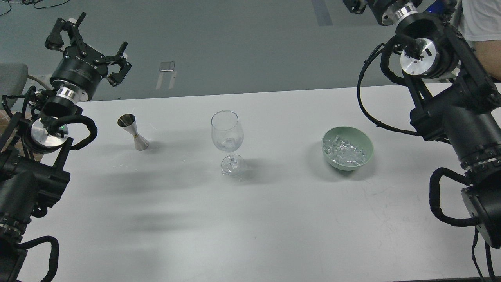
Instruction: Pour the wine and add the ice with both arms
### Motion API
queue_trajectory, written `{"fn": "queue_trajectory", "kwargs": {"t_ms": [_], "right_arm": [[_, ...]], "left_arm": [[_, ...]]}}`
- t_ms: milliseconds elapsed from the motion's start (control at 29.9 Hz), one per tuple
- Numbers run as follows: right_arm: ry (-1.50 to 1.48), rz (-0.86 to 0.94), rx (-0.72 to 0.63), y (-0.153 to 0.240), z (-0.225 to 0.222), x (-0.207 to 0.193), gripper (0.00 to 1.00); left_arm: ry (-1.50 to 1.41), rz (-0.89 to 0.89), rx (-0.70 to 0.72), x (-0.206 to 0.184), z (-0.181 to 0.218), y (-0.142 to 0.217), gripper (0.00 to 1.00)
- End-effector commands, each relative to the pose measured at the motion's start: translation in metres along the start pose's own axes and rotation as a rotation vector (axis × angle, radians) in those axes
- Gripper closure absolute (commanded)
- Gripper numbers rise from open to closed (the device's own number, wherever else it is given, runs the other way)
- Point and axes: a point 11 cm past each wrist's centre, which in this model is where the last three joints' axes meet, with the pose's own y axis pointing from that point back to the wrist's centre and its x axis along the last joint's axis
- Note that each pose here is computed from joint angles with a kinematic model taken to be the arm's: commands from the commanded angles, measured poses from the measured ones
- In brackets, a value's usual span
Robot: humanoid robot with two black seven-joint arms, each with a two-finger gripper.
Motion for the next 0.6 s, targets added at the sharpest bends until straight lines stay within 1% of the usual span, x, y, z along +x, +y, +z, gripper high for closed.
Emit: {"fn": "queue_trajectory", "kwargs": {"t_ms": [0, 67, 301, 434, 568], "right_arm": [[-0.039, -0.012, -0.036, 0.005, 0.021, 0.005, 0.01], [-0.058, 0.016, -0.066, 0.007, 0.037, 0.013, 0.01], [-0.086, 0.031, -0.07, 0.011, 0.048, 0.018, 0.0], [-0.089, 0.032, -0.054, 0.012, 0.048, 0.018, 0.0], [-0.086, 0.026, -0.052, 0.011, 0.046, 0.017, 0.0]], "left_arm": [[-0.05, 0.007, -0.041, 0.001, 0.003, 0.001, 0.02], [-0.076, 0.006, -0.063, 0.001, 0.006, 0.001, 0.02], [-0.099, 0.042, -0.053, 0.006, 0.004, 0.001, 0.02], [-0.167, 0.057, -0.036, 0.007, 0.003, 0.0, 0.02], [-0.174, 0.052, -0.036, 0.005, 0.004, -0.001, 0.02]]}}
